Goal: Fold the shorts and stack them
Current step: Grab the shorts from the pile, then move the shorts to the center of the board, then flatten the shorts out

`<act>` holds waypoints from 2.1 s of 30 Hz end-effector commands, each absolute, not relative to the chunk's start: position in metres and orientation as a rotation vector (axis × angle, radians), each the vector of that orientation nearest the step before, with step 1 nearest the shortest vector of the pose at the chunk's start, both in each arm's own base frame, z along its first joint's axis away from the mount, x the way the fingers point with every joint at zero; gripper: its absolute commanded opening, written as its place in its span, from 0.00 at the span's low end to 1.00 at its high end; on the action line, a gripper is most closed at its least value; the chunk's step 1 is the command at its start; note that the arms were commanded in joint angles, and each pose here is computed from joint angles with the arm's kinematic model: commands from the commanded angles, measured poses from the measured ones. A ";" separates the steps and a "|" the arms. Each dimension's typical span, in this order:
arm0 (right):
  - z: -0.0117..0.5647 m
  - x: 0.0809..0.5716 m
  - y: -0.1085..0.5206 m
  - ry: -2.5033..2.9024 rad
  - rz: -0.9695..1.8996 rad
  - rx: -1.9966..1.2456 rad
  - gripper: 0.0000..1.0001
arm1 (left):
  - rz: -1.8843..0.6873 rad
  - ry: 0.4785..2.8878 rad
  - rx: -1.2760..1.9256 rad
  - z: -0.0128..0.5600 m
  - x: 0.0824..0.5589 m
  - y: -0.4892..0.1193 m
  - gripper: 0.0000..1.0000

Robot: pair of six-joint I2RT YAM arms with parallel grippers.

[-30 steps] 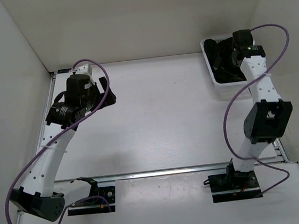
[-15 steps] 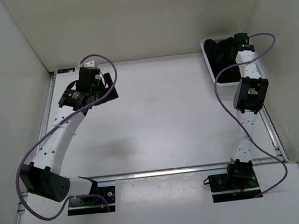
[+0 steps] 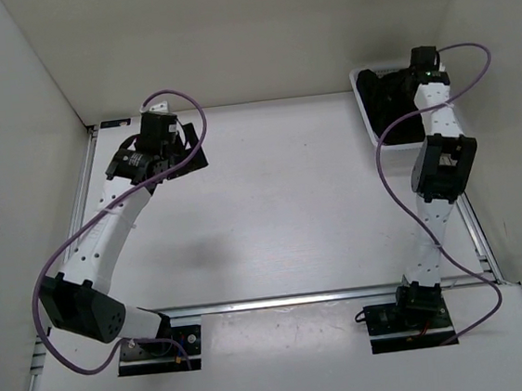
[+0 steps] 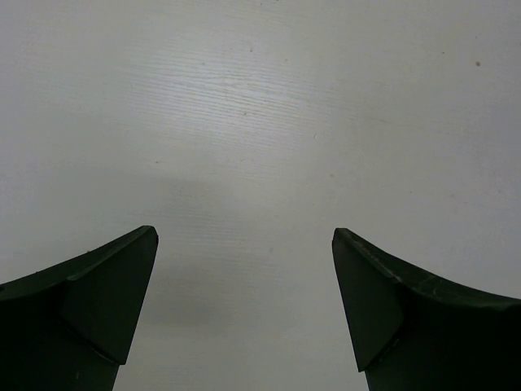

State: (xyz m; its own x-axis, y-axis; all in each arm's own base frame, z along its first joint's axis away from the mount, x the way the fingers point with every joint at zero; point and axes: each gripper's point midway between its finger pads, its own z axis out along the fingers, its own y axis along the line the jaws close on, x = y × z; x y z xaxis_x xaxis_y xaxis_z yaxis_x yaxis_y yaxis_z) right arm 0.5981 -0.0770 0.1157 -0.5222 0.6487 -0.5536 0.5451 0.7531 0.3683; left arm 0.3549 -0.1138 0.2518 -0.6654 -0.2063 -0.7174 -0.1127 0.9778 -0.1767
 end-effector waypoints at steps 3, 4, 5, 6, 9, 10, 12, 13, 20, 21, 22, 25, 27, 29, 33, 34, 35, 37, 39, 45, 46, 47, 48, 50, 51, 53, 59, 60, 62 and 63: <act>0.383 0.558 -0.034 1.814 0.366 0.526 0.00 | -0.253 2.216 -0.209 0.284 0.341 -0.117 1.00; 0.400 0.548 -0.015 1.800 0.395 0.473 0.00 | -0.260 2.201 -0.210 0.289 0.339 -0.116 1.00; 0.421 0.538 -0.007 1.761 0.408 0.445 0.00 | -0.260 2.173 -0.234 0.297 0.334 -0.106 1.00; 0.435 0.528 0.009 1.744 0.455 0.395 0.00 | -0.263 2.160 -0.255 0.300 0.331 -0.101 1.00; 0.502 0.474 0.059 1.639 0.537 0.250 0.00 | -0.245 2.084 -0.317 0.322 0.321 -0.077 1.00; 0.513 0.461 0.085 1.626 0.575 0.190 0.00 | -0.232 2.058 -0.336 0.331 0.317 -0.070 1.00; 0.536 0.425 0.121 1.590 0.621 0.088 0.00 | -0.205 1.996 -0.372 0.352 0.307 -0.052 1.00; 0.544 0.413 0.131 1.572 0.633 0.059 0.00 | -0.169 1.968 -0.403 0.359 0.304 -0.042 1.00; 0.587 0.316 0.190 1.470 0.806 -0.147 0.00 | -0.165 1.988 -0.436 0.380 0.293 -0.026 1.00; 0.583 0.311 0.192 1.484 0.813 -0.154 0.00 | -0.176 1.993 -0.429 0.381 0.295 -0.028 1.00; 0.580 0.310 0.192 1.495 0.823 -0.144 0.00 | -0.173 2.002 -0.429 0.379 0.294 -0.028 1.00; 0.542 0.303 0.202 1.592 0.845 -0.152 0.00 | -0.235 2.028 -0.393 0.371 0.293 -0.039 1.00; 0.477 0.319 0.208 1.761 0.830 -0.097 0.00 | -0.251 2.063 -0.381 0.357 0.295 -0.044 1.00; 0.438 0.337 0.205 1.825 0.779 -0.008 0.00 | -0.251 2.102 -0.379 0.341 0.296 -0.046 1.00; 0.323 0.364 0.201 2.084 0.671 0.122 0.07 | -0.277 2.246 -0.391 0.288 0.296 -0.061 1.00; 0.298 0.365 0.198 2.148 0.640 0.138 0.28 | -0.279 2.311 -0.395 0.265 0.293 -0.066 1.00; 0.284 0.363 0.190 2.190 0.614 0.159 0.37 | -0.307 2.331 -0.400 0.257 0.292 -0.071 1.00; 0.250 0.361 0.174 2.280 0.548 0.221 0.62 | -0.310 2.409 -0.372 0.232 0.289 -0.081 1.00; 0.215 0.350 0.159 2.375 0.491 0.264 0.73 | -0.304 2.478 -0.363 0.205 0.287 -0.086 1.00; 0.179 0.321 0.140 2.449 0.445 0.300 0.72 | -0.339 2.644 -0.294 0.150 0.296 -0.121 1.00; 0.175 0.317 0.139 2.459 0.440 0.302 0.72 | -0.339 2.656 -0.282 0.148 0.299 -0.126 1.00; 0.175 0.318 0.136 2.457 0.437 0.313 0.72 | -0.350 2.681 -0.254 0.141 0.305 -0.137 1.00; 0.165 0.318 0.140 2.485 0.457 0.326 0.78 | -0.356 2.683 -0.250 0.138 0.310 -0.143 1.00; 0.157 0.322 0.144 2.508 0.486 0.342 0.88 | -0.347 2.752 -0.207 0.119 0.311 -0.158 1.00; 0.141 0.322 0.146 2.559 0.477 0.347 0.95 | -0.338 2.770 -0.209 0.113 0.313 -0.159 1.00; 0.130 0.326 0.150 2.602 0.508 0.402 0.98 | -0.378 2.796 -0.187 0.102 0.318 -0.171 1.00; 0.084 0.346 0.168 2.657 0.661 0.499 0.87 | -0.478 2.874 -0.123 0.071 0.329 -0.202 0.94; 0.073 0.347 0.170 2.681 0.669 0.521 0.83 | -0.475 2.883 -0.094 0.067 0.329 -0.207 0.88; 0.064 0.355 0.173 2.690 0.665 0.524 0.72 | -0.484 2.865 -0.090 0.072 0.336 -0.210 0.66; 0.059 0.355 0.176 2.700 0.665 0.515 0.66 | -0.484 2.865 -0.090 0.072 0.336 -0.210 0.59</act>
State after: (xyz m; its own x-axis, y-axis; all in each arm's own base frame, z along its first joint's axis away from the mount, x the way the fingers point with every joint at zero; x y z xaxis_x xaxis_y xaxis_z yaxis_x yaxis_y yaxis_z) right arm 0.3370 0.1592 0.0525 -0.8937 0.4023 -0.1985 0.2939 0.8594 0.4184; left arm 0.3164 -0.1902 0.0412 -0.9845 -0.1185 -0.1291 -0.0838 0.9653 -0.2472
